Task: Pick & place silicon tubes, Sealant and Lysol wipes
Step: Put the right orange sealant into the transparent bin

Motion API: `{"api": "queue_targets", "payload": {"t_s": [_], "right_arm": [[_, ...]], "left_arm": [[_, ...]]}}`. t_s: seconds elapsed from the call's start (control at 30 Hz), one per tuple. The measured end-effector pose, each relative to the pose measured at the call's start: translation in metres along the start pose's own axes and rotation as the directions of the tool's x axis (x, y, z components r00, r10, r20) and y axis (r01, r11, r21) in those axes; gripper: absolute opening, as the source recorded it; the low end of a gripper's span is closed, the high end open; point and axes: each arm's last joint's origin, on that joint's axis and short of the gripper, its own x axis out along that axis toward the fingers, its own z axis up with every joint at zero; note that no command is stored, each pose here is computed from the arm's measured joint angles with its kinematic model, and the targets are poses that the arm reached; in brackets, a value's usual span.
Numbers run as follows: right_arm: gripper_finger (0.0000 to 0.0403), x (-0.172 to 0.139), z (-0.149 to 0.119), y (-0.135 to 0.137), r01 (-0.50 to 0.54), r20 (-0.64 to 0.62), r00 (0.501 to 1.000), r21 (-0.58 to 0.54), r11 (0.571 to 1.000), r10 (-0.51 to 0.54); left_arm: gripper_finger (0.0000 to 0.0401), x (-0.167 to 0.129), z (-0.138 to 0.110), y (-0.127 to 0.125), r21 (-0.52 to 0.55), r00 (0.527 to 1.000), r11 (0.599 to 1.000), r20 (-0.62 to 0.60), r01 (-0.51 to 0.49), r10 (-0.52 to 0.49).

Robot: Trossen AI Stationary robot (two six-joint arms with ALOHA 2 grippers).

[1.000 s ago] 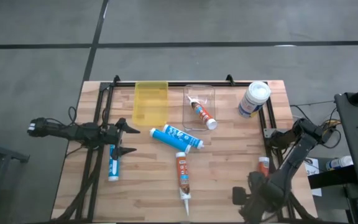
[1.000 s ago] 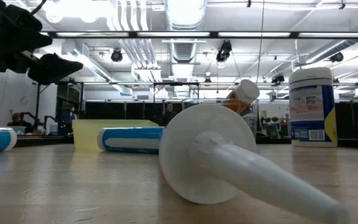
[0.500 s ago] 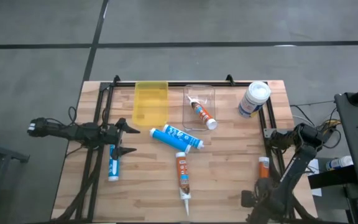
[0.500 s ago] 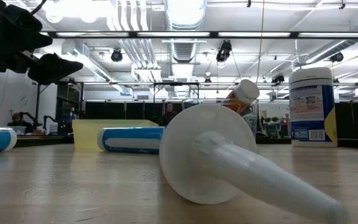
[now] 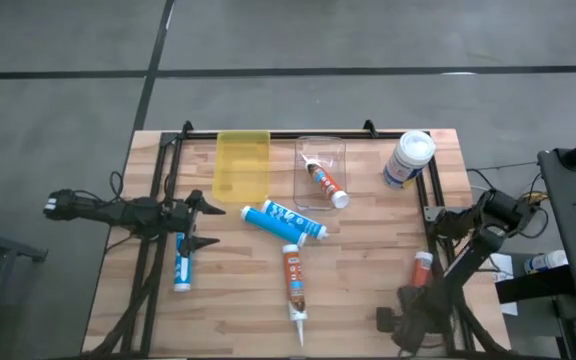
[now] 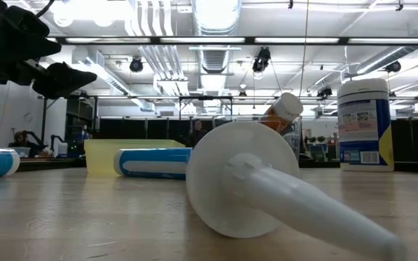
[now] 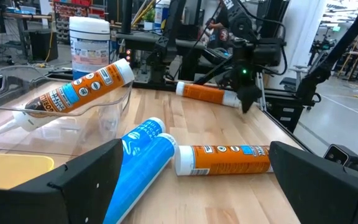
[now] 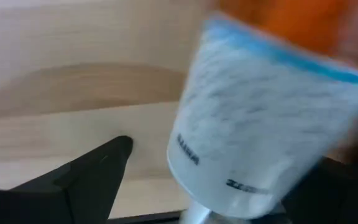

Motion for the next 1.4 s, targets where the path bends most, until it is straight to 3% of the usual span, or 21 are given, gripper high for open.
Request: {"api": "queue_targets", "payload": {"t_s": [0.17, 0.47, 0.6, 0.7, 0.77, 0.9, 0.97, 1.13, 1.23, 1.33, 1.4], "right_arm": [[0.0363, -0.015, 0.012, 0.020, 0.013, 0.107, 0.994, 0.018, 1.000, -0.015], [0.0364, -0.023, 0.013, 0.025, -0.016, 0.162, 0.987, 0.079, 0.997, 0.003], [0.0364, -0.030, 0.012, 0.037, -0.152, 0.246, 0.956, -0.055, 0.987, 0.161], [0.0364, -0.041, 0.009, 0.055, -0.253, 0.260, 0.917, -0.206, 0.945, 0.302], [0.0364, -0.048, 0.010, 0.063, -0.243, 0.257, 0.917, -0.250, 0.937, 0.306], [0.0364, -0.055, 0.021, 0.070, -0.150, 0.234, 0.956, -0.131, 0.980, 0.177], [0.0364, -0.059, 0.024, 0.080, -0.162, 0.233, 0.949, -0.224, 0.961, 0.214], [0.0364, -0.078, 0.030, 0.102, -0.174, 0.266, 0.909, -0.457, 0.872, 0.321], [0.0364, -0.092, 0.030, 0.114, -0.141, 0.249, 0.899, -0.617, 0.774, 0.361], [0.0364, -0.104, 0.027, 0.123, -0.077, 0.221, 0.888, -0.794, 0.603, 0.404], [0.0364, -0.112, 0.021, 0.129, -0.044, 0.176, 0.872, -0.901, 0.431, 0.457]], "left_arm": [[0.0398, 0.000, 0.000, 0.000, 0.000, 1.000, 1.000, 0.000, 0.000, 0.000], [0.0398, 0.000, 0.000, 0.000, 0.000, 1.000, 1.000, 0.000, 0.000, 0.000], [0.0399, 0.000, 0.000, 0.000, 0.000, 1.000, 1.000, 0.000, 0.000, 0.000], [0.0398, 0.000, 0.000, 0.000, 0.000, 1.000, 1.000, 0.000, -0.001, 0.001], [0.0398, 0.000, 0.000, 0.000, 0.000, 1.000, 1.000, 0.000, -0.001, 0.001], [0.0398, 0.000, 0.000, 0.000, 0.000, 1.000, 1.000, 0.000, -0.001, 0.001], [0.0398, 0.000, 0.000, 0.000, 0.000, 1.000, 1.000, 0.001, -0.001, 0.001], [0.0398, 0.000, 0.000, 0.000, 0.000, 1.000, 1.000, 0.001, -0.001, 0.001], [0.0399, 0.000, 0.000, 0.000, 0.000, 1.000, 1.000, 0.001, -0.001, 0.001], [0.0398, 0.000, 0.000, 0.000, 0.000, 1.000, 1.000, 0.001, -0.001, 0.001], [0.0398, 0.000, 0.000, 0.000, 0.000, 1.000, 1.000, 0.001, -0.001, 0.001]]}}
